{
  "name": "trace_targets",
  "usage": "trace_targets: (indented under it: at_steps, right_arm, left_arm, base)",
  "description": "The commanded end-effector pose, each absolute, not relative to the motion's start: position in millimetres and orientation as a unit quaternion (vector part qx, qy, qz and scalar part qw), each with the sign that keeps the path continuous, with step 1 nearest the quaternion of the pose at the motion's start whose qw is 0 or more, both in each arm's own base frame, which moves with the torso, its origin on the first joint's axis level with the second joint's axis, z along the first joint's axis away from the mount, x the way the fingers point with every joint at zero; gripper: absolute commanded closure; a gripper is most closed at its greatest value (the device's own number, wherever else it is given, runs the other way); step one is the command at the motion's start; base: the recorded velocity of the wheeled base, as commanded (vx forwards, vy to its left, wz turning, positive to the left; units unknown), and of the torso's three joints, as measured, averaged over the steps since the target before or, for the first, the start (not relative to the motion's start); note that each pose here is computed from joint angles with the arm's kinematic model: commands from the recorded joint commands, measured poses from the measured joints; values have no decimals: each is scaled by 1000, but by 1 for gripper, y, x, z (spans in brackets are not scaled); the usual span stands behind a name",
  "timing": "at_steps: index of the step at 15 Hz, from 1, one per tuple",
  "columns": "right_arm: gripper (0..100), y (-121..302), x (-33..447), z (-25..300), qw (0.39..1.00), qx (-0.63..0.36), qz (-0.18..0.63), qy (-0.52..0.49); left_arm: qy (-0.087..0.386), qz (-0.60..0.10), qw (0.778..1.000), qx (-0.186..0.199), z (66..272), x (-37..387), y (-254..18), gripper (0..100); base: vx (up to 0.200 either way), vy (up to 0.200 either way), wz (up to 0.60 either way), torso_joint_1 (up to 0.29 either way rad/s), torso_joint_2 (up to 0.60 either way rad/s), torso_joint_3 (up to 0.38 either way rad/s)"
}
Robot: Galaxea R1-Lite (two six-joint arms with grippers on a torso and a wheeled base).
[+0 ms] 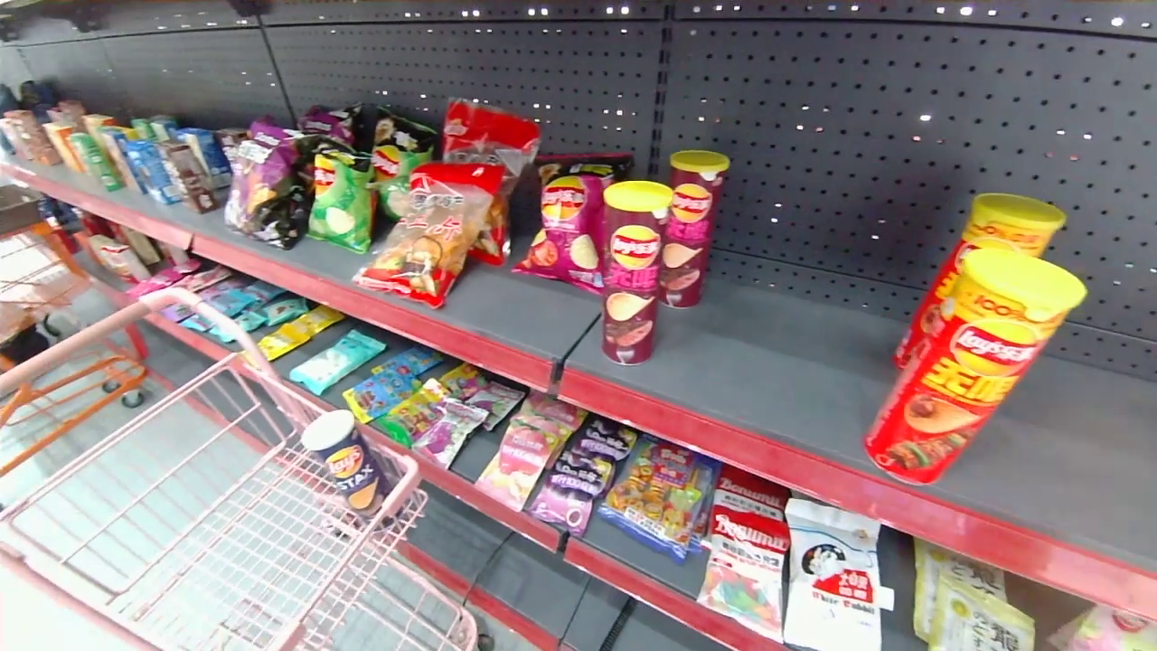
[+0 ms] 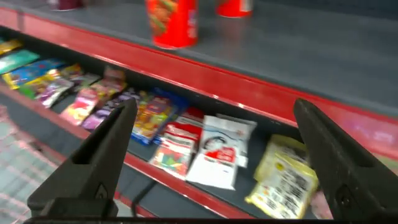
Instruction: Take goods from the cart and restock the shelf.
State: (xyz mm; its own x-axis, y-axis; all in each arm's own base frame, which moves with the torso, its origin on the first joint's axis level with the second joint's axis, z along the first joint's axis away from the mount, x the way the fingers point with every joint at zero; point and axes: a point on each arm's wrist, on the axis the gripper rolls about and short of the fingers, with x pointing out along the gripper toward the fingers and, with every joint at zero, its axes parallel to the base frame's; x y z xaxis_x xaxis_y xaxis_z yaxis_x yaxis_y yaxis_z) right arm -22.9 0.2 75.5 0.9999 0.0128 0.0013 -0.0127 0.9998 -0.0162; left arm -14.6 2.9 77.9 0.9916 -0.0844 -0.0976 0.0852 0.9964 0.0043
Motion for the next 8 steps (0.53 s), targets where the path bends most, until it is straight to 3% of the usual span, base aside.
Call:
trace_targets:
  at_steps: [1, 4, 8]
  right_arm:
    - [0, 0, -23, 75, 1000, -8, 8, 0]
    - [0, 0, -23, 75, 1000, -8, 8, 0]
    - [0, 0, -23, 75, 1000, -8, 10, 0]
  left_arm:
    - [49, -43, 998, 4, 78, -15, 3, 0]
    - [49, -42, 998, 4, 78, -15, 3, 0]
    - [49, -42, 998, 4, 78, -15, 3, 0]
  base:
    - [0, 0, 600, 7, 2, -2]
    - [0, 0, 600, 5, -2, 2]
    - [0, 0, 0, 0, 0, 0]
